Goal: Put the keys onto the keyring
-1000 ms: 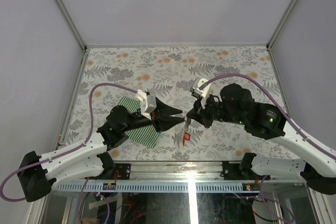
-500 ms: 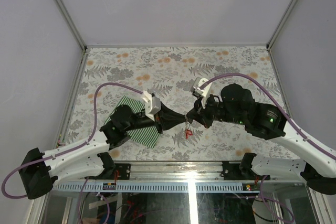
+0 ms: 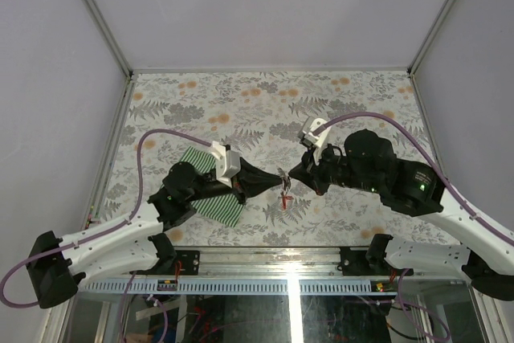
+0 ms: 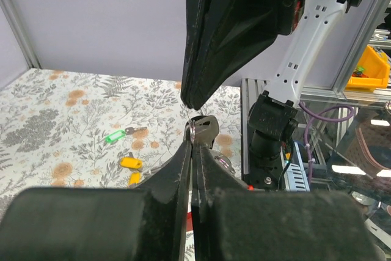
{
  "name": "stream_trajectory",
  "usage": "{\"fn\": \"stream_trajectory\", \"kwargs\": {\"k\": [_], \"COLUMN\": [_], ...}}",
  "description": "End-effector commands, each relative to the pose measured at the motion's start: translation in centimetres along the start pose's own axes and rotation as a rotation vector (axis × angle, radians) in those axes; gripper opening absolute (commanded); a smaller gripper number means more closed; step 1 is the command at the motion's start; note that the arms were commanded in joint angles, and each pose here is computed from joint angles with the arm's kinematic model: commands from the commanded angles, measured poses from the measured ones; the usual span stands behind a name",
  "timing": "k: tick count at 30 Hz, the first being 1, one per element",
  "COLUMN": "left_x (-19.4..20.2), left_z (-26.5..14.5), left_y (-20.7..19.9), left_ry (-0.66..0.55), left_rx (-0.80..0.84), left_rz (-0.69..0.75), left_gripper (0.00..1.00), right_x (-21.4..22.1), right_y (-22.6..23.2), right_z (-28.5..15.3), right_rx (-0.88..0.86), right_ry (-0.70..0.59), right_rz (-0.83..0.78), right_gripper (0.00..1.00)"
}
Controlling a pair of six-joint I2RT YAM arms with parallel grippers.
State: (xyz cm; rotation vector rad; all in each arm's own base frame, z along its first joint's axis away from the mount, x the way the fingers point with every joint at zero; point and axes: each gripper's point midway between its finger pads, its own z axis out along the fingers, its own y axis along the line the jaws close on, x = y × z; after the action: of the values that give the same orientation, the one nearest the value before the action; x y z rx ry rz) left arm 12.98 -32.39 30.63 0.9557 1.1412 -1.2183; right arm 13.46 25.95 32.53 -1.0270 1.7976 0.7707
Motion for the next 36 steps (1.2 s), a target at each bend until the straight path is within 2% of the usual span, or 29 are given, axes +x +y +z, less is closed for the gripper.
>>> {"fn": "stream_trajectory", "kwargs": {"k": [1, 9, 20, 28, 36], "left_x": [-2.4, -2.8, -3.1, -3.2, -2.8], "left_z": [-0.4, -0.6, -0.7, -0.9, -0.9], "left_y": [-0.4, -1.0, -1.9, -2.1, -2.2], "left_ry": [-0.078, -0.098, -0.113, -0.120, -0.106], "left_rx": [0.002, 0.035, 0.080, 0.091, 0.098], "left_rz": [0.076, 0.101, 0.116, 0.129, 0.132], "left_gripper": [0.00, 0.00, 0.00, 0.00, 0.00], "right_x": [-0.6, 0.1, 0.3, 1.0, 0.1], "right_y": [-1.4, -1.8, -0.3, -0.4, 1.0], "right_z": [-1.1, -0.7, 0.6, 1.2, 1.8], "right_rx": [0.091, 0.114, 0.026, 0.032, -0.050], "right_ry": [-0.038, -0.030, -0.032, 0.002, -0.032], "right_rz": [0.006, 0.024, 0.044, 0.053, 0.055], "right_gripper": [0.00, 0.00, 0.00, 0.00, 0.00]}}
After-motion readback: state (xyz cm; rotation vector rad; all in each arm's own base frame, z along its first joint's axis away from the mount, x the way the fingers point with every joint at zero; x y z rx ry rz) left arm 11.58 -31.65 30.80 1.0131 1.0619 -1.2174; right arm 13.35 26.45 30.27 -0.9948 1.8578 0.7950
